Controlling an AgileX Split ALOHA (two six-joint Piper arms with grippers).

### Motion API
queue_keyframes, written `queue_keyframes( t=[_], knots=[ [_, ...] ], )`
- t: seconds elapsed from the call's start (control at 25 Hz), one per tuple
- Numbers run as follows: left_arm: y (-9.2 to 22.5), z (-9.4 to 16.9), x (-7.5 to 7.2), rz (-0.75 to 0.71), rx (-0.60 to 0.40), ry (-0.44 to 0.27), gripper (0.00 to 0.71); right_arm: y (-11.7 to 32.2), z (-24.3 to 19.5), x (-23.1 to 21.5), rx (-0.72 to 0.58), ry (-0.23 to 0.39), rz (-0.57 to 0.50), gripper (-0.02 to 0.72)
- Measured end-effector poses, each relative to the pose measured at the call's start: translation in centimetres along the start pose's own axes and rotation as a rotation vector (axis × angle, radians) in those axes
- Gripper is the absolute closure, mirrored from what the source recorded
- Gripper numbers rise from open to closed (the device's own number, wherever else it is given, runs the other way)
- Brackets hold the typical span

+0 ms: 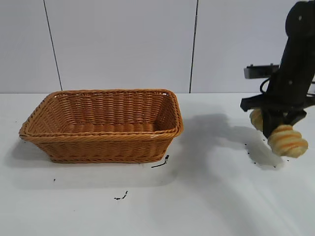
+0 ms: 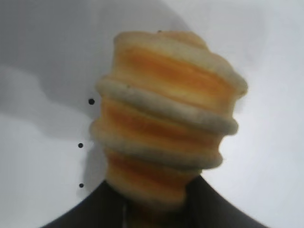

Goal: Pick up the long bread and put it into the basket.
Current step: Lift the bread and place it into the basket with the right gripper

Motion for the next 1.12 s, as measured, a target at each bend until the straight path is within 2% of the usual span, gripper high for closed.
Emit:
queue_keyframes(
  t=[0.16,0.32,0.44,0.72,0.92,1.12],
  knots=[
    [0.0,0.0,0.0,0.000,0.000,0.000,0.012,-1.5,2.9,-0.1,-0.043,-0.013,0.010,0.535],
    [0.0,0.0,0.0,0.000,0.000,0.000,0.012,-3.0,5.0,-0.2,-0.121,-0.001,0.021,0.535],
    [0.0,0.0,0.0,0.000,0.000,0.000,0.012,-4.1,6.3,0.9,-0.165,0.010,0.086,0.537],
    [0.0,0.0,0.0,0.000,0.000,0.000,0.012,-7.8,6.3,9.2,-0.230,-0.027,0.331,0.544],
    [0.0,0.0,0.0,0.000,0.000,0.000,0.012,-9.3,4.8,17.2,-0.249,-0.069,0.560,0.544],
    [0.0,0.0,0.0,0.000,0.000,0.000,0.012,-9.0,2.4,23.8,-0.235,-0.103,0.809,0.544]
  ],
)
Point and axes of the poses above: a point on each arm's last joint axis where the gripper is mounted, z pointing back along that axis away from the gripper, x along the wrist's bending axis when the last joint is at zero, y = z × x, the point moved 5 cm from there along -z, pointing out along that axis toward the gripper, and after that the axes turned 15 degrees about z, right-handed, at the moved point
